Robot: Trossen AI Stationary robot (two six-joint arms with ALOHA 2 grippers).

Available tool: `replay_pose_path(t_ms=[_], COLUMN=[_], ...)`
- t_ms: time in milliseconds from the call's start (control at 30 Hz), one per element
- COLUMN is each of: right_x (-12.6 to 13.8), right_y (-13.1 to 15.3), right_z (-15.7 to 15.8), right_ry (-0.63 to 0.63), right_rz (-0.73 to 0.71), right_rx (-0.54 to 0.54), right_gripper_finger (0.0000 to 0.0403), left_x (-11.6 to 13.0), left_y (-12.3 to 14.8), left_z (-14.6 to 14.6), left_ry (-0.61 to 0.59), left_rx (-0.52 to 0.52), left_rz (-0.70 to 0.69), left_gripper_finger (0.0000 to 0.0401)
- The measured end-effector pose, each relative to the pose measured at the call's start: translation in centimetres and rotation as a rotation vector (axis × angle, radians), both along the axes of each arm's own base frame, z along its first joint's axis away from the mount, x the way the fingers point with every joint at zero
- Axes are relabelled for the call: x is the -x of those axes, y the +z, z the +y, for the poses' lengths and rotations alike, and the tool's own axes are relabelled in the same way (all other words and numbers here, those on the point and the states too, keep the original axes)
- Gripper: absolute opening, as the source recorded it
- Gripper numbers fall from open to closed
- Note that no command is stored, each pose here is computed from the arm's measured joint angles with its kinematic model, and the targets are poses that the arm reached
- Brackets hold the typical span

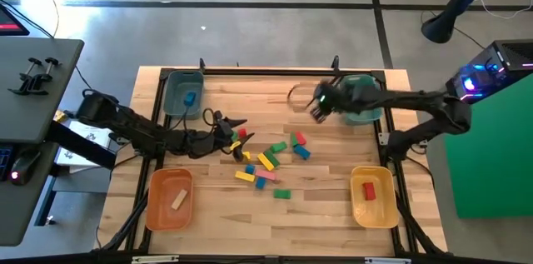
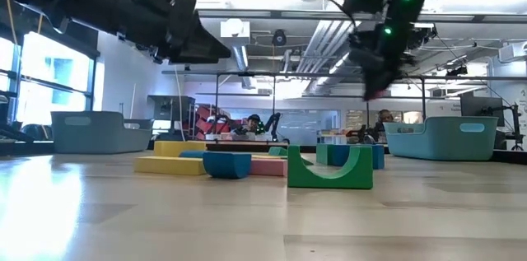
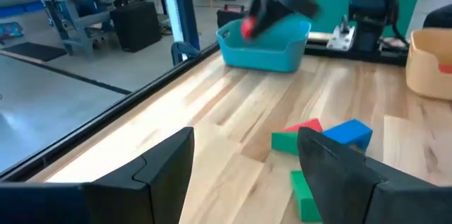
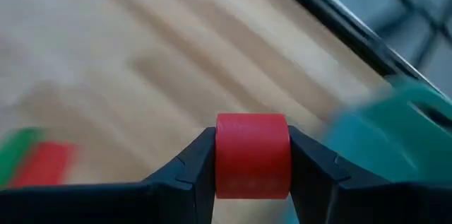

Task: Sort blocks by size
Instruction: Put the red semicircle block into the green bin, then put the blue arch block into the yellow bin

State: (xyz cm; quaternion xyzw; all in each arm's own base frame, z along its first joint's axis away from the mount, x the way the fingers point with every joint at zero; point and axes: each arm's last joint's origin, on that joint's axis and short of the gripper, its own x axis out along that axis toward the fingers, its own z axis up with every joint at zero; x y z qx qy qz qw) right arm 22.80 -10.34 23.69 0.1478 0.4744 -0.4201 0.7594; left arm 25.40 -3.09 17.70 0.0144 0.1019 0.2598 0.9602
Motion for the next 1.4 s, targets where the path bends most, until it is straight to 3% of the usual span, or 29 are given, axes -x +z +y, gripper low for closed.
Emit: replay_pose_path(t_ms=[133, 333, 533, 867, 1000, 1200, 1400], right_x=[3.5, 7.1, 7.1, 6.4, 6.4, 7.0, 8.0], right_y=[-0.9, -3.7, -5.8, -9.1, -9.3, -7.9, -4.6], right_z=[-3.5, -6.6, -8.3, -9.2, -9.3, -8.8, -7.0], right_ry=[-0.194, -0.369, -0.396, -0.394, -0.404, -0.412, -0.415], right_rz=[0.051, 0.085, 0.064, 0.163, 0.189, 0.227, 0.211], right_rx=[-0.084, -0.183, -0.179, -0.238, -0.213, -0.157, -0.067], right_gripper_finger=[0.0128, 0.0128, 0.0128, 0.0128, 0.0136, 0.0217, 0.0226], left_x=[-0.2, -0.5, -0.7, -0.7, -0.7, -0.7, -0.7], left_y=[-0.5, -0.8, -0.9, -0.9, -0.9, -0.9, -0.9], left_z=[0.0, 0.5, 1.0, 1.0, 1.0, 1.0, 1.0], left_ry=[0.003, 0.023, 0.03, 0.028, 0.015, 0.017, 0.018], left_rx=[-0.003, -0.011, -0.02, -0.019, -0.015, -0.001, 0.0], left_rz=[0.014, 0.017, 0.012, 0.012, 0.013, 0.004, 0.004], left_gripper_finger=[0.0236, 0.0236, 0.0236, 0.0236, 0.0236, 0.0236, 0.0236])
